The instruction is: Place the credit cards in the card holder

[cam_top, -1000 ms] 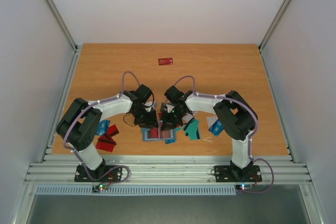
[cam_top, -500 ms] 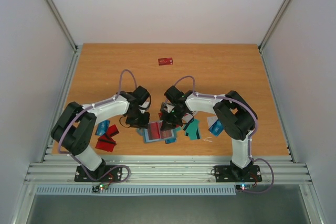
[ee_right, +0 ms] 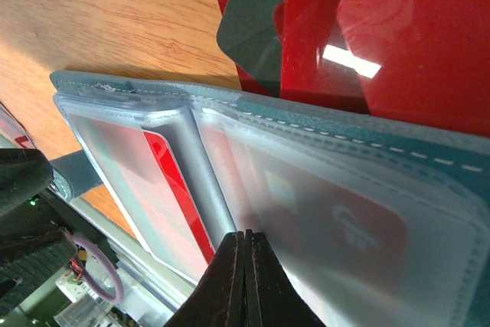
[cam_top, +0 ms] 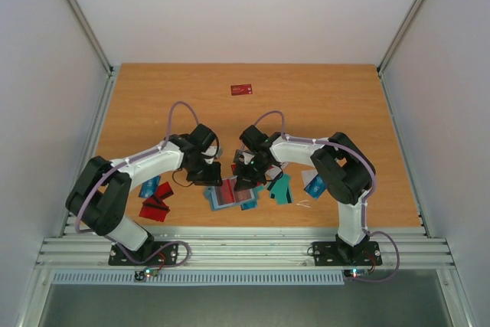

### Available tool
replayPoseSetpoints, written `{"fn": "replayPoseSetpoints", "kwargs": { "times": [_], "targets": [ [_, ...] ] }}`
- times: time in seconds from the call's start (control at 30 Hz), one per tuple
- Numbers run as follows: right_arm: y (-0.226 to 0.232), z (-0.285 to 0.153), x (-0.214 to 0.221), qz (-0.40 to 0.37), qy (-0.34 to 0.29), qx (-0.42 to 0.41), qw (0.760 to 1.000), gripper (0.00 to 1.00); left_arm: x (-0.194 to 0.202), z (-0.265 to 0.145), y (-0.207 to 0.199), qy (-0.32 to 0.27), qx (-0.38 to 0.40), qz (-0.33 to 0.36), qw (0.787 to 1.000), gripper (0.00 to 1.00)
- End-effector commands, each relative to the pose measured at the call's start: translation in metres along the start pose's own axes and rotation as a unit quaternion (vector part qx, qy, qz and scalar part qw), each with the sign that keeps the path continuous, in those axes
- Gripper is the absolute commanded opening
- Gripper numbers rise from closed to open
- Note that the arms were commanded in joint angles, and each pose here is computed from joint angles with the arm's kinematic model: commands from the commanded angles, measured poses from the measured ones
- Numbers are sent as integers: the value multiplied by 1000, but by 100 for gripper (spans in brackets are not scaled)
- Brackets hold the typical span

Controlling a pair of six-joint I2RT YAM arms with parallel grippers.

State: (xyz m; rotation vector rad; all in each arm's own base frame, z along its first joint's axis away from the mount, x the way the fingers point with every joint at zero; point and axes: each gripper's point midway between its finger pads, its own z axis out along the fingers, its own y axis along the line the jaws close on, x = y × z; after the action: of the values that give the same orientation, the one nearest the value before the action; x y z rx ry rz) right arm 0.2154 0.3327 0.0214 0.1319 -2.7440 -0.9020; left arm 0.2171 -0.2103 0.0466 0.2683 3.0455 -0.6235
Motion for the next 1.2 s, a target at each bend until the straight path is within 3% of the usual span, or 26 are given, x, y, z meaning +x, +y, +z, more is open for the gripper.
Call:
{"fn": "replayPoseSetpoints", "kwargs": {
  "times": [0.0, 0.47, 1.17],
  "targets": [
    [-21, 8, 0, 26, 3, 31, 999, 1, -1, 5, -2, 0, 17, -7, 1000, 32],
    [-24, 9, 2, 33, 4, 34, 999, 1, 8, 18, 21, 23, -6, -47, 999, 32],
    [-27, 11, 3, 37, 10, 38, 999, 1, -6, 12, 4, -5, 47, -31, 998, 36]
  ]
}}
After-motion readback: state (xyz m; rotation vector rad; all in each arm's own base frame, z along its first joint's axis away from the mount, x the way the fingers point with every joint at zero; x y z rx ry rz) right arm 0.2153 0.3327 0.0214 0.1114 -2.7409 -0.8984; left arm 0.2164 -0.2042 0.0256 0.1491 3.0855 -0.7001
